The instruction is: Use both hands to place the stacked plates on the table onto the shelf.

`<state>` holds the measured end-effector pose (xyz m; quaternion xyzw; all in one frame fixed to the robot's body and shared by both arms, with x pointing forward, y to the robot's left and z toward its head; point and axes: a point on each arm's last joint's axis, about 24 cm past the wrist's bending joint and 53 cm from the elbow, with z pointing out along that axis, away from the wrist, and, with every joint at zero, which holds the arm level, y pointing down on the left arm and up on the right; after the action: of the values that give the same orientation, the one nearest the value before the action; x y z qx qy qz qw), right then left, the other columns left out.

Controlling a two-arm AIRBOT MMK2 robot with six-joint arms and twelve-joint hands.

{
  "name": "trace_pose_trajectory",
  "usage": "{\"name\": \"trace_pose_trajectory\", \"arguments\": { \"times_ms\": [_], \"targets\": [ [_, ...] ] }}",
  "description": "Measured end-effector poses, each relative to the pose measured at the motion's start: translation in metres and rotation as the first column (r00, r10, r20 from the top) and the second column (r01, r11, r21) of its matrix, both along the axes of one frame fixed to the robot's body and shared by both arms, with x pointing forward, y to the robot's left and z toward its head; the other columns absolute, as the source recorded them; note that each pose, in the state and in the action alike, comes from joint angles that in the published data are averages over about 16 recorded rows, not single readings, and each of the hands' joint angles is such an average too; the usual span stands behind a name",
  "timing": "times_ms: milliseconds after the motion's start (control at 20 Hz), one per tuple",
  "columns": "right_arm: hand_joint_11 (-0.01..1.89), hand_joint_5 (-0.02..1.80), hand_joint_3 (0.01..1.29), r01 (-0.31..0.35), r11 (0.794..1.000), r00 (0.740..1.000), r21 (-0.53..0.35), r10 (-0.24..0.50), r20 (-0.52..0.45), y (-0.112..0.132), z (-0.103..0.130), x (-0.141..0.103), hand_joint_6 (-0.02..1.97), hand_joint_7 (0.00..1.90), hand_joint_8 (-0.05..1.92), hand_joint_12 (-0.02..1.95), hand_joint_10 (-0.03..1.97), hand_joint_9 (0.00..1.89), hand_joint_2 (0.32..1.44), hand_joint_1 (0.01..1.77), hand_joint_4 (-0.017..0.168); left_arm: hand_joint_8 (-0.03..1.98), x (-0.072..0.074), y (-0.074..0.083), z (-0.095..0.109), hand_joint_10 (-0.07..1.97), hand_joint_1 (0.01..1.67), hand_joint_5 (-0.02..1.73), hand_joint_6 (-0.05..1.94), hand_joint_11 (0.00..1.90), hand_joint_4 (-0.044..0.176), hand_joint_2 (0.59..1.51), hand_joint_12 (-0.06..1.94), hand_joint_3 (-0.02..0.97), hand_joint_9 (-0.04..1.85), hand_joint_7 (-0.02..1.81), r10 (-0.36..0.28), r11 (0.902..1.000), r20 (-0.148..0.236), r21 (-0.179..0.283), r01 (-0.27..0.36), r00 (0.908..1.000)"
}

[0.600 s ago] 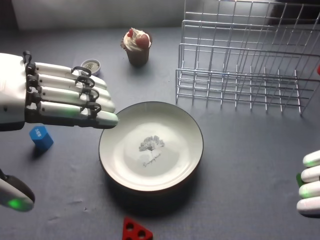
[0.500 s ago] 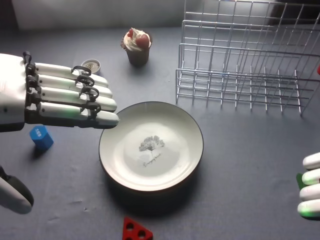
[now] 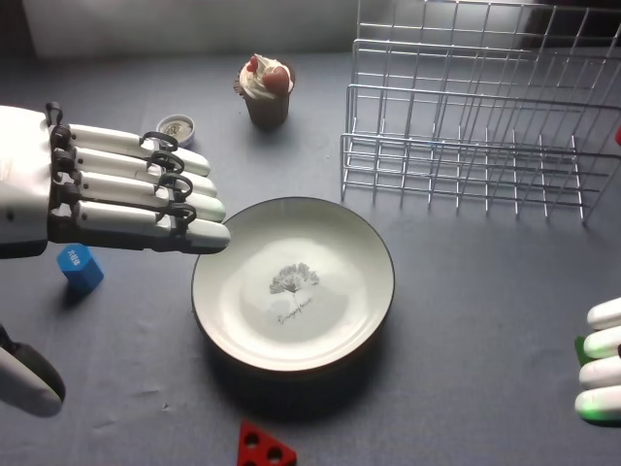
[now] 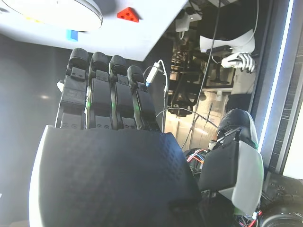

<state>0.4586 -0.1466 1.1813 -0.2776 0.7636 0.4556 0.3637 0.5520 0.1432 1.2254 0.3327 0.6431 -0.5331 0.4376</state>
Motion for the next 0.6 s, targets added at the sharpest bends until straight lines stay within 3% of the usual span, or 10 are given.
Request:
{"name": "trace_pose_trajectory", "arguments": {
  "times_ms": [400,600],
  "targets": [
    [0.18,0.16,0.02,0.021,1.000,1.000,0.011,-0.021,-0.006,-0.002,0.002,0.005,0.01,0.21,0.01,0.05,0.00,0.21,0.93,0.02,-0.003,0.00,-0.005,0.001,0.013,0.02,0.03,0.17,-0.01,0.15,-0.002,0.957,0.08,0.018,0.20,0.20,-0.030,0.9984,0.044,-0.047,0.032,0.9986],
    [0.20,0.17,0.02,0.039,0.999,0.999,0.021,-0.039,-0.010,-0.004,0.004,0.010,0.01,0.22,0.01,0.05,0.00,0.23,0.94,0.02,-0.003,0.00,-0.010,0.002,0.014,0.02,0.03,0.17,-0.01,0.15,-0.002,0.964,0.07,0.018,0.20,0.20,-0.057,0.9971,0.064,-0.047,0.060,0.9963]
  ]
}}
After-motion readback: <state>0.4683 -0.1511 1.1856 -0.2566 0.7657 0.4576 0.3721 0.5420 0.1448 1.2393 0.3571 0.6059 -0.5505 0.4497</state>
